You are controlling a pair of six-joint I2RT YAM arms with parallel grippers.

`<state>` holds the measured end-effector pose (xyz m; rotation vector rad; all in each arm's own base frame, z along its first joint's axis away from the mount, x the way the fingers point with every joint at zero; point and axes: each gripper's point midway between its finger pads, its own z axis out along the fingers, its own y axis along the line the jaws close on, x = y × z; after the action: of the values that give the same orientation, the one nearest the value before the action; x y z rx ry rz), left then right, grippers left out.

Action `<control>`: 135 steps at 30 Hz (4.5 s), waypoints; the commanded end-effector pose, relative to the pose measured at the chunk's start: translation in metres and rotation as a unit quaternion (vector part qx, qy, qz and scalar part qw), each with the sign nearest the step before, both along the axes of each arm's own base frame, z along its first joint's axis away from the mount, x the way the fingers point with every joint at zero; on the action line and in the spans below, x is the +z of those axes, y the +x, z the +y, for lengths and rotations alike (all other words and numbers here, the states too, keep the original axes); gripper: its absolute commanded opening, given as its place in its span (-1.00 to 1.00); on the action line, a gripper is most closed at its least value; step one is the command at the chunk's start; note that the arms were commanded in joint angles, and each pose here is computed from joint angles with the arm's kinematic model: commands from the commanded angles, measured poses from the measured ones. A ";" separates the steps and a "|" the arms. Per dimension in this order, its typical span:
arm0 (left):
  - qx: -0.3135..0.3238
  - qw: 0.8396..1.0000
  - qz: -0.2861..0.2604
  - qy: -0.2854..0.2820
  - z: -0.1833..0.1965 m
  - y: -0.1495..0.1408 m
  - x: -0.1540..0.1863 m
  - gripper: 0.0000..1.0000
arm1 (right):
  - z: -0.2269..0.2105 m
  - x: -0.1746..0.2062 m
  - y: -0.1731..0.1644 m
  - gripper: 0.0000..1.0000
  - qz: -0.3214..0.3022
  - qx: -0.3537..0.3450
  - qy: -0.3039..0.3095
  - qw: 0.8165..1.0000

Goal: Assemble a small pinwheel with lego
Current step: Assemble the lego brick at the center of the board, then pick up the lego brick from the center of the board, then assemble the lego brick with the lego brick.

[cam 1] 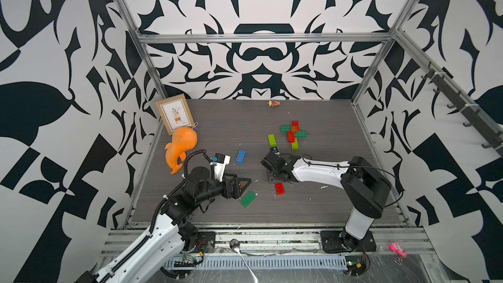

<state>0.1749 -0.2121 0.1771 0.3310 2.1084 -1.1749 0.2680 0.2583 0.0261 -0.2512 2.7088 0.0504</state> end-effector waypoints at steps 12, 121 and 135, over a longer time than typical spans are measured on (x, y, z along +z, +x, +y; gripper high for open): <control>-0.003 1.000 -0.004 0.000 0.000 -0.001 0.001 0.99 | -0.004 0.006 -0.003 -0.11 -0.005 -0.009 -0.004 1.000; -0.137 0.989 -0.006 0.061 -0.076 -0.040 -0.040 0.99 | -0.030 0.051 -0.033 -1.00 -0.020 0.019 0.106 0.994; -0.137 0.988 0.000 0.071 -0.075 -0.038 -0.050 0.99 | -0.016 0.031 -0.024 -1.00 -0.014 0.020 0.084 0.996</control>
<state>0.1389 -0.2874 0.1296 0.6911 2.2093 -1.1674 0.2331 0.2357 0.0451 -0.2792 2.7032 0.2816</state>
